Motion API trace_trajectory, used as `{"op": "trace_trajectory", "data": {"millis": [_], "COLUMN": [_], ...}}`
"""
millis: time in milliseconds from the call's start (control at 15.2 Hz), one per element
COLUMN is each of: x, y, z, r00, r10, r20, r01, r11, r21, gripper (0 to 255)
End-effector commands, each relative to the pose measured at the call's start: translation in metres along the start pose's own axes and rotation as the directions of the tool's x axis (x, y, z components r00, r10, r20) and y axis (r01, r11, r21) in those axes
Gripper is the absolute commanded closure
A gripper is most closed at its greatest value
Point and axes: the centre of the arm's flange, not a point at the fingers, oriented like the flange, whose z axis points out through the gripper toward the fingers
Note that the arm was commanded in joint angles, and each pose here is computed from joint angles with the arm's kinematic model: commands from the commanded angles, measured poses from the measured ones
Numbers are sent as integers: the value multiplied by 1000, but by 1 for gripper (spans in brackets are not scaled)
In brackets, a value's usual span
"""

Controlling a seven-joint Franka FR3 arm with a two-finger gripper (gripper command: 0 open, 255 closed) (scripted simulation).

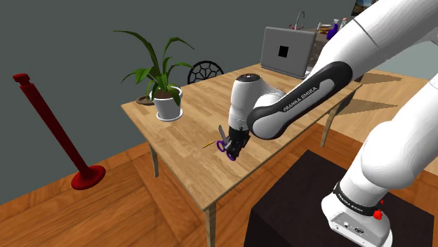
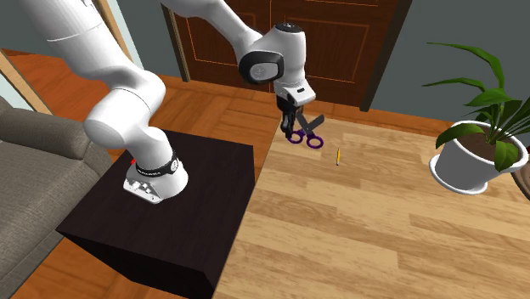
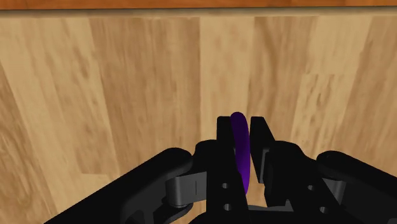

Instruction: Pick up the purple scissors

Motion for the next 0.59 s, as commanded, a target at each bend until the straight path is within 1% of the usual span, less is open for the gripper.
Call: {"op": "trace_trajectory", "data": {"millis": [0,528], "x": [0,3], "y": [0,0], "z": [-12,-54], "r00": [1000,1000], "r10": [0,0], "r20": [0,0], "r01": [0,0], "r11": [1000,1000], "r21": [0,0], "gripper": [255,255]}}
